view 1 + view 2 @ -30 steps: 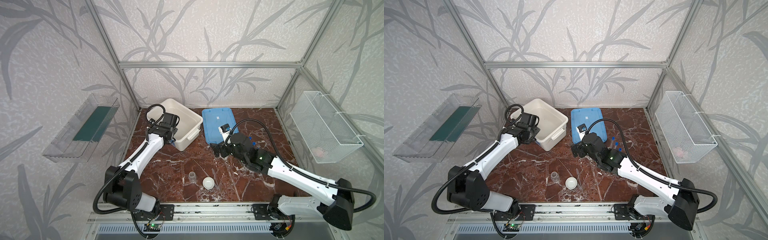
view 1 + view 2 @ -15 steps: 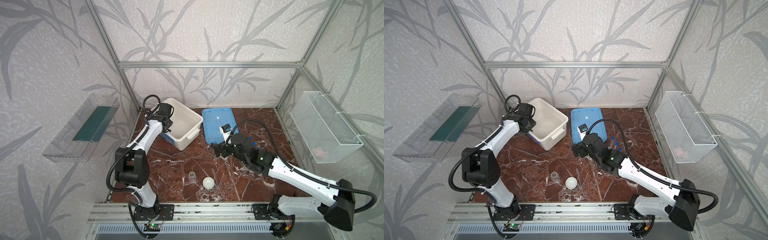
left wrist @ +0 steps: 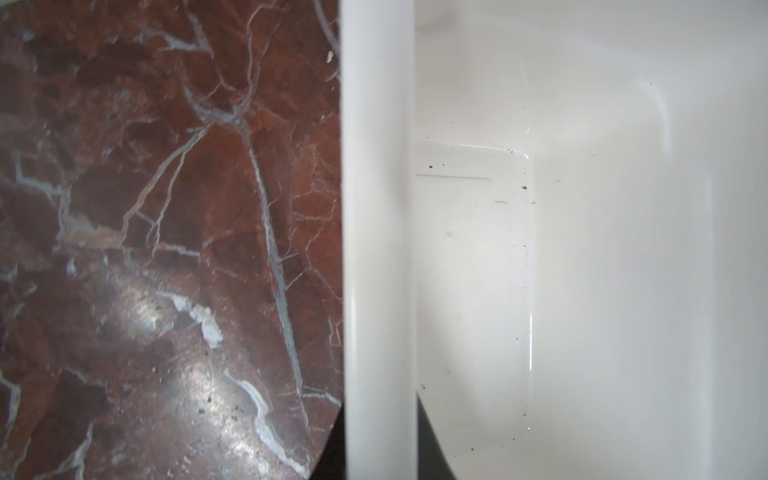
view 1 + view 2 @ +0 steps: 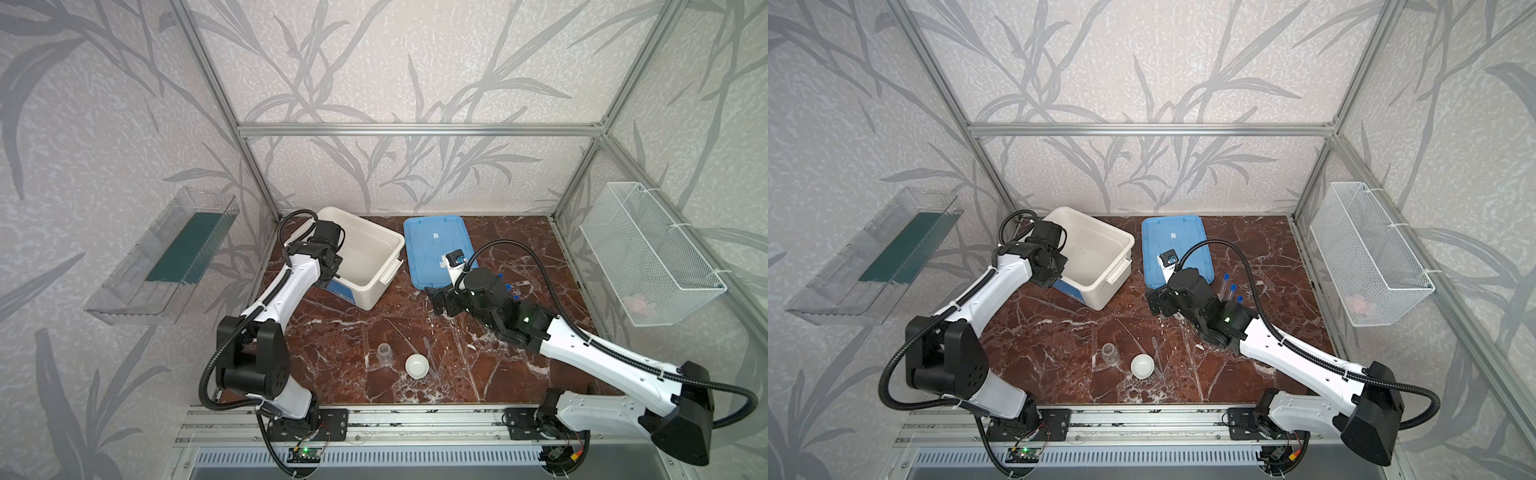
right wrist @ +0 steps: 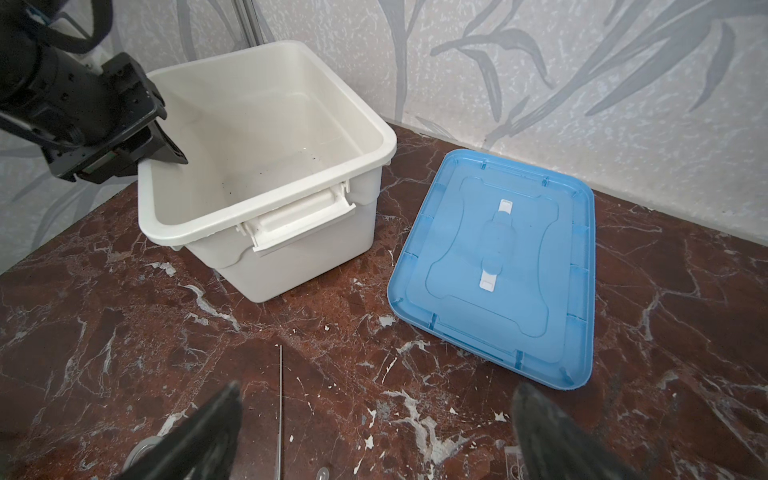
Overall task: Organize the chemistry lab equipment
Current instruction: 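Drag the white bin toward the robot with the left gripper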
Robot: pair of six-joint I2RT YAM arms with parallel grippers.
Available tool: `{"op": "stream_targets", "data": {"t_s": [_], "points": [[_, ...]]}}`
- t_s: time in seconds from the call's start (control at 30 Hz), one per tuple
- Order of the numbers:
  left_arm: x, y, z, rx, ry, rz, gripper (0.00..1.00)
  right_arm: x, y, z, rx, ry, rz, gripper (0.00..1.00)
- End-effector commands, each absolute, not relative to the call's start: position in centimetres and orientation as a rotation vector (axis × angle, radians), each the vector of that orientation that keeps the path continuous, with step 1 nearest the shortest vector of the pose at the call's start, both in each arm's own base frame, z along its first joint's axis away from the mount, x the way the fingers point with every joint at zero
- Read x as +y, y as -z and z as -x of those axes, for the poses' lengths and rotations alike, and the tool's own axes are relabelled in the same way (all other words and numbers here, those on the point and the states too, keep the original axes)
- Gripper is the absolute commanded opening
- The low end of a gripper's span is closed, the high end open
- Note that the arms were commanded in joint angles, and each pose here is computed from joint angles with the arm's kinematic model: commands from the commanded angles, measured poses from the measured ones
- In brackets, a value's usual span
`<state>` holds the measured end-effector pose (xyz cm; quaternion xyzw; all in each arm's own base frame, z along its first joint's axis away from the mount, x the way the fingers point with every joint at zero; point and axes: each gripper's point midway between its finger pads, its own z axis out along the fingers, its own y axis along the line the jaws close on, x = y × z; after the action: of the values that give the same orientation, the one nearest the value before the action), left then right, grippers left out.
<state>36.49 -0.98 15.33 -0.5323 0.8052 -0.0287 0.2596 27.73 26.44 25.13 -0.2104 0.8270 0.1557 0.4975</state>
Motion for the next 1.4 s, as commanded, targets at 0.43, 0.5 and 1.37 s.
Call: {"op": "stream_targets", "data": {"t_s": [0.43, 0.5, 1.37], "points": [[-7.0, -15.5, -32.7, 1.907, 0.218, 1.533, 0.49, 24.9, -25.8, -27.1, 1.983, -0.369, 0.48, 1.0], [-7.7, -16.1, -32.8, 1.933, 0.245, 1.475, 0.6, 24.9, -25.7, -27.1, 1.986, -0.37, 0.478, 1.0], [-18.2, -20.1, -35.8, 2.002, 0.508, 1.184, 0.86, 25.0, -24.8, -27.4, 2.012, -0.338, 0.49, 1.0]]}}
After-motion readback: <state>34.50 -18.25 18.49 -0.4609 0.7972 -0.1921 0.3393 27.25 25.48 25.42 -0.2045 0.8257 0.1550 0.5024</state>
